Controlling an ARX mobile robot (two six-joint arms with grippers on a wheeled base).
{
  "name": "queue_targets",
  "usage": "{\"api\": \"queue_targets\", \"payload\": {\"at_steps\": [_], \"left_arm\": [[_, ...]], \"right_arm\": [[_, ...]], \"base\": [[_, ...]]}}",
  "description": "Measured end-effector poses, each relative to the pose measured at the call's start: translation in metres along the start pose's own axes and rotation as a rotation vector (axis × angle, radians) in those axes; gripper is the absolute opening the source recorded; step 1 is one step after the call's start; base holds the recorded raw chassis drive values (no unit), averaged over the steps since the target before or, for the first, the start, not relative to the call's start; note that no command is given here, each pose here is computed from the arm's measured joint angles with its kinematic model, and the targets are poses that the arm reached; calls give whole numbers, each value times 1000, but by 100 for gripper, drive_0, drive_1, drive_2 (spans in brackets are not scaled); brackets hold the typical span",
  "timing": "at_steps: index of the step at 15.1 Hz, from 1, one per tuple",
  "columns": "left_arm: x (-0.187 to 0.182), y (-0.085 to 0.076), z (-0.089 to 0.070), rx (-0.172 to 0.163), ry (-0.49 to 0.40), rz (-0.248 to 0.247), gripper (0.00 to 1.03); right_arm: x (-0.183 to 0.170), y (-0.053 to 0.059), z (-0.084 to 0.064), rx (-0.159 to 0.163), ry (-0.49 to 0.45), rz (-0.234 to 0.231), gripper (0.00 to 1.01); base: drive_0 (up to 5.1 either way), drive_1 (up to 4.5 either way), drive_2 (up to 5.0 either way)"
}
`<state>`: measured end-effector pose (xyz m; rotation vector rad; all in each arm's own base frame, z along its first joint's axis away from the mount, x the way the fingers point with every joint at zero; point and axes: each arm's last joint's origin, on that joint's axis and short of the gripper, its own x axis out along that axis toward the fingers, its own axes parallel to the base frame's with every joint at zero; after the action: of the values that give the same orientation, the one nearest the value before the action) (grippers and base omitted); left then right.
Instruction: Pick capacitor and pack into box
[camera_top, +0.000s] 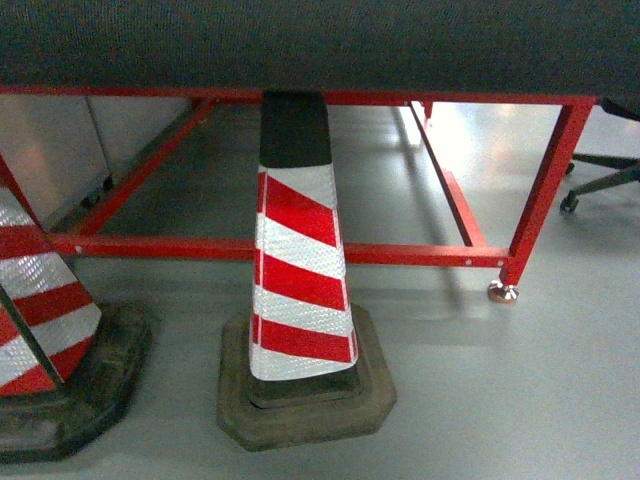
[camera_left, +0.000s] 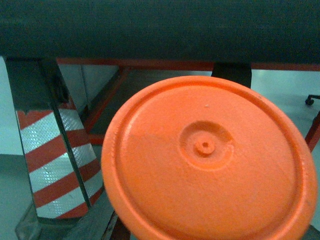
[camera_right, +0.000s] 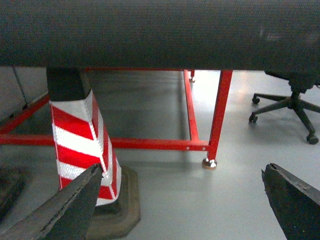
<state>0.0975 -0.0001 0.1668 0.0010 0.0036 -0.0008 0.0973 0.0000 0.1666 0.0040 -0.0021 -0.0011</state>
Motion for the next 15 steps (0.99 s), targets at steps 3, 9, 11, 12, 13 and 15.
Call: {"api": "queue_targets", "payload": {"at_steps": [3, 9, 11, 12, 13, 15], "left_arm": [[0, 0, 0, 0, 1, 0, 44], [0, 0, 0, 0, 1, -1, 44], [0, 0, 0, 0, -2, 1, 44], [0, 0, 0, 0, -5, -1, 44], [0, 0, 1, 0, -6, 1, 44], [0, 0, 0, 0, -4, 0, 44]], "right_arm": [[0, 0, 0, -1, 0, 0, 98], [0, 0, 0, 0, 1, 0, 98], [0, 0, 0, -2, -4, 1, 98], [0, 0, 0, -1, -3, 1, 98], [0, 0, 1, -1, -5, 1, 98], [0, 0, 0, -2, -3, 1, 98]], "base": [[0, 0, 0], [0, 0, 0], [0, 0, 0], [0, 0, 0], [0, 0, 0], [0, 0, 0]]}}
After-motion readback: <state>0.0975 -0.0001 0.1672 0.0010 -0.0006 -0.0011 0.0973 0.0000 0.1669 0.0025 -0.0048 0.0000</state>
